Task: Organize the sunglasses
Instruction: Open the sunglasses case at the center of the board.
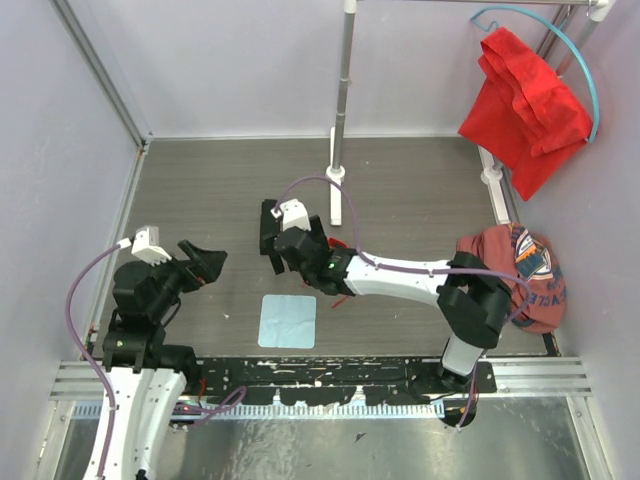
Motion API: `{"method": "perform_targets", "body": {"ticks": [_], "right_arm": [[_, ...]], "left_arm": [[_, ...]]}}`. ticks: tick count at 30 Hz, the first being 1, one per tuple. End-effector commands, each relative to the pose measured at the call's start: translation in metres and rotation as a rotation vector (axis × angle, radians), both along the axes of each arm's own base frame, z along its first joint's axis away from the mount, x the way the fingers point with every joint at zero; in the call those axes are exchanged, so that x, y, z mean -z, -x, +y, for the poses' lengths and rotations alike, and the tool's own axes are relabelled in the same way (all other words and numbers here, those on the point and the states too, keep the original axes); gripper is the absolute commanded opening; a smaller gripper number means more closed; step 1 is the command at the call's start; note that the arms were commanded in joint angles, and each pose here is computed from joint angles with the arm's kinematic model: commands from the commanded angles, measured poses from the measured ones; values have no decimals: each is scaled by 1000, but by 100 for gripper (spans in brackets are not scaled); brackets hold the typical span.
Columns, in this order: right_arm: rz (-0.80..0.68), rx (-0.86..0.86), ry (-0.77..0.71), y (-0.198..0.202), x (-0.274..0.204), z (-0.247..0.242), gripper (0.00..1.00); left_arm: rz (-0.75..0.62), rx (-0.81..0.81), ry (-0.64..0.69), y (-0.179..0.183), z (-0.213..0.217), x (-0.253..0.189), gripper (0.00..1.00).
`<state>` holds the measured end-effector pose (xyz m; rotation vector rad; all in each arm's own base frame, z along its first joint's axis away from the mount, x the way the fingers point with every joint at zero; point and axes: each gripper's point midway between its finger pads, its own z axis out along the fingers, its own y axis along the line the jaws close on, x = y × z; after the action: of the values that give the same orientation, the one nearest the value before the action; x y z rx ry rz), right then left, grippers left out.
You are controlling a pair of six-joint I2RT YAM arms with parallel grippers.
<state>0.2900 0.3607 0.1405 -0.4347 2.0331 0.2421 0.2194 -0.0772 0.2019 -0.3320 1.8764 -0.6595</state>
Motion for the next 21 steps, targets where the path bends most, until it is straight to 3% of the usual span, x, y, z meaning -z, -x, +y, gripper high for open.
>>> {"method": "perform_targets", "body": {"ticks": [1,21], "right_arm": [[-47,-12,-131,-12,-35,31,91],[18,165,-77,-65,13,87,93]], "left_arm": [[-39,-24,-25,7,7,-14,98],[-68,-72,-7,16,13,-22,98]]}}
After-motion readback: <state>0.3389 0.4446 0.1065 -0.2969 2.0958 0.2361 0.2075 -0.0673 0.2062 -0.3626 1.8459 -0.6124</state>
